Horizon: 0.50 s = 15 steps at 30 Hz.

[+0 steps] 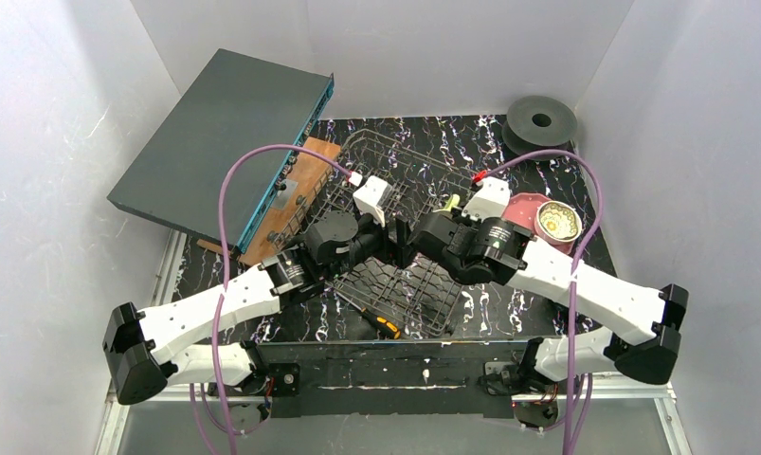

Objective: Load the mixed dishes into the dish rack

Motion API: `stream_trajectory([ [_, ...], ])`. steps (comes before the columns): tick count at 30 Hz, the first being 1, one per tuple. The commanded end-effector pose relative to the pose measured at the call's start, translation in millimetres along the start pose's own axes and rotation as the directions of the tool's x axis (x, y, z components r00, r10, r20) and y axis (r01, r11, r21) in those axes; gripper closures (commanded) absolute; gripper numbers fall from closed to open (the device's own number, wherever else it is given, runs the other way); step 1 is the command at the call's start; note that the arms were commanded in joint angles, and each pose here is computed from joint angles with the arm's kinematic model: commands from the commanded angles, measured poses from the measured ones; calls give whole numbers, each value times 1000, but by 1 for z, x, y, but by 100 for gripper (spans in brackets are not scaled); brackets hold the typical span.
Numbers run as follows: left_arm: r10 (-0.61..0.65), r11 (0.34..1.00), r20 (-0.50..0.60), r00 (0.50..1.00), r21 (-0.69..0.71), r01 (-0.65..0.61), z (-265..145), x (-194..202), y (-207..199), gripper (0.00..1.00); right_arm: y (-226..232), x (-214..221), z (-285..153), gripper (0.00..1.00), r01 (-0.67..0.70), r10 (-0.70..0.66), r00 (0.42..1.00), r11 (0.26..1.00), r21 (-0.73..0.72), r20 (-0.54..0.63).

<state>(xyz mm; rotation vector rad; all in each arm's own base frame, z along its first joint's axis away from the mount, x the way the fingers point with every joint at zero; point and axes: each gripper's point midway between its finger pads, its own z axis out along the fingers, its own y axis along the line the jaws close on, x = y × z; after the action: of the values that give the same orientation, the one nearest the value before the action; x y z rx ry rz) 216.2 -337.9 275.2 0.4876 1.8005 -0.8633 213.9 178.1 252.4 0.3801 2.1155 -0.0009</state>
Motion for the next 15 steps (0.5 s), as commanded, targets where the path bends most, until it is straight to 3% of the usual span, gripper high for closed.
stream_trajectory([
  [1,36,998,45,998,-58,-33,-4,-11,11,25,6,-22,-1,99,-49,60,993,994,-99,103],
  [6,70,998,58,996,-10,-69,-10,-17,3,13,25,-17,-3,99,-18,34,999,925,-380,37],
  [8,98,993,58,994,61,-101,-12,-17,-8,3,32,-19,-10,99,-44,40,999,840,-540,-19],
  [10,145,976,69,987,155,-154,-16,-18,-24,2,35,-29,-21,99,-105,46,994,714,-692,-103],
  [13,197,924,87,976,316,-215,-31,-22,-52,2,28,-35,-44,99,-143,-23,980,599,-788,-196],
  [15,203,915,108,973,335,-227,-39,-28,-56,2,25,-33,-63,99,-183,-75,963,520,-834,-258],
])
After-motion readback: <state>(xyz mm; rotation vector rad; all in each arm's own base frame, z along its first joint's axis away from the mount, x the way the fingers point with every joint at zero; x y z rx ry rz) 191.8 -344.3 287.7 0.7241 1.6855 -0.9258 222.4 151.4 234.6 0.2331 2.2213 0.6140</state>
